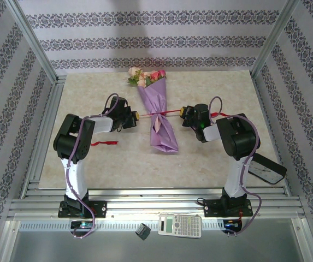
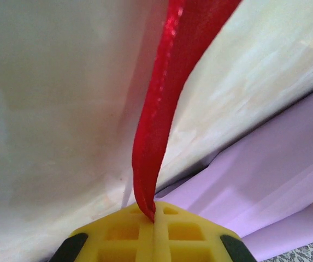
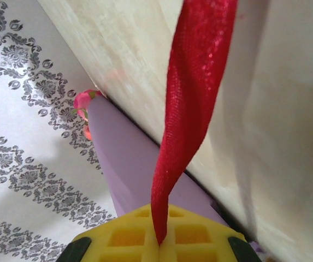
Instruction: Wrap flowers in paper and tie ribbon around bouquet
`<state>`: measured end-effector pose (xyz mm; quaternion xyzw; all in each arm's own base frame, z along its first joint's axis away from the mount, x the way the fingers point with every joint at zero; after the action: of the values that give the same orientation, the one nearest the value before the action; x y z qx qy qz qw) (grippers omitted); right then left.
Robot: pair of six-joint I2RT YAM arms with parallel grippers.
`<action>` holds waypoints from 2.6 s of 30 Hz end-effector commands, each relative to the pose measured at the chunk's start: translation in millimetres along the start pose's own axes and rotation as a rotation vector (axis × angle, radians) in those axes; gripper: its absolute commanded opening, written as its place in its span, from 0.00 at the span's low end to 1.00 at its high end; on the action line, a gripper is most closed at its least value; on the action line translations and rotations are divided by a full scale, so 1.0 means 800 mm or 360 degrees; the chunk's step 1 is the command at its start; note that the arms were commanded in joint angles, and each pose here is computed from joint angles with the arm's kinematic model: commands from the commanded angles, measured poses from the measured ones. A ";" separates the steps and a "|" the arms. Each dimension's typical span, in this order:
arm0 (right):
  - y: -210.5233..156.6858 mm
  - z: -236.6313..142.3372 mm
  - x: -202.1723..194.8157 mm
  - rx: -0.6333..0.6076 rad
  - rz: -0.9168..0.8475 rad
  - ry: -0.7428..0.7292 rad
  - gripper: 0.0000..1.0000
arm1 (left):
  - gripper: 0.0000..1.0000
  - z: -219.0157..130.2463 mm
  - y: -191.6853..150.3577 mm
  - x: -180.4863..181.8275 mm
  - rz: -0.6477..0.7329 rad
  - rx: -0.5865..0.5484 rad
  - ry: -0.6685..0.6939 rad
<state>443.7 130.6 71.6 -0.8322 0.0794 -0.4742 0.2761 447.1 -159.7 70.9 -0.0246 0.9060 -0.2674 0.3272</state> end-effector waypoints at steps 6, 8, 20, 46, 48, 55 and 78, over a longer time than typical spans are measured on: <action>0.021 0.006 -0.014 -0.0123 0.0070 -0.0088 0.00 | 0.00 0.005 0.008 -0.036 -0.0102 -0.0024 -0.0161; 0.001 0.013 -0.013 -0.0040 0.0045 -0.0123 0.00 | 0.00 0.010 -0.002 -0.053 -0.0060 0.0044 -0.0247; -0.028 0.023 -0.018 0.0037 0.0015 -0.0166 0.00 | 0.00 0.008 -0.029 -0.063 -0.0028 0.0173 -0.0329; 0.008 -0.016 -0.024 -0.0065 -0.0036 -0.0364 0.00 | 0.00 -0.059 0.032 -0.055 0.0029 -0.0011 -0.0202; -0.001 -0.016 -0.030 -0.0011 -0.0073 -0.0494 0.00 | 0.00 -0.058 0.016 -0.065 0.0080 0.0056 -0.0218; -0.036 -0.032 -0.035 0.0057 -0.0320 -0.0782 0.00 | 0.00 -0.077 -0.056 -0.096 0.0257 0.0261 -0.0300; -0.076 -0.018 -0.078 0.0196 -0.0459 -0.0966 0.00 | 0.00 -0.067 -0.233 -0.094 0.0393 0.0728 -0.0484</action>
<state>391.7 193.8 65.3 -0.9200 -0.1440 -0.2539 0.2615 445.5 -276.8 227.2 0.1266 0.7793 -0.4066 0.4597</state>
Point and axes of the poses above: each hand's point on the last joint's axis, 136 mm out from that joint toward the fingers, its own z axis out along the fingers, its own x axis along the line the jaws close on, y = z × x, the point moved 5 cm from there along -z, back along the fingers, and after that the axes turned 3 degrees about z, right-handed, at the moved point
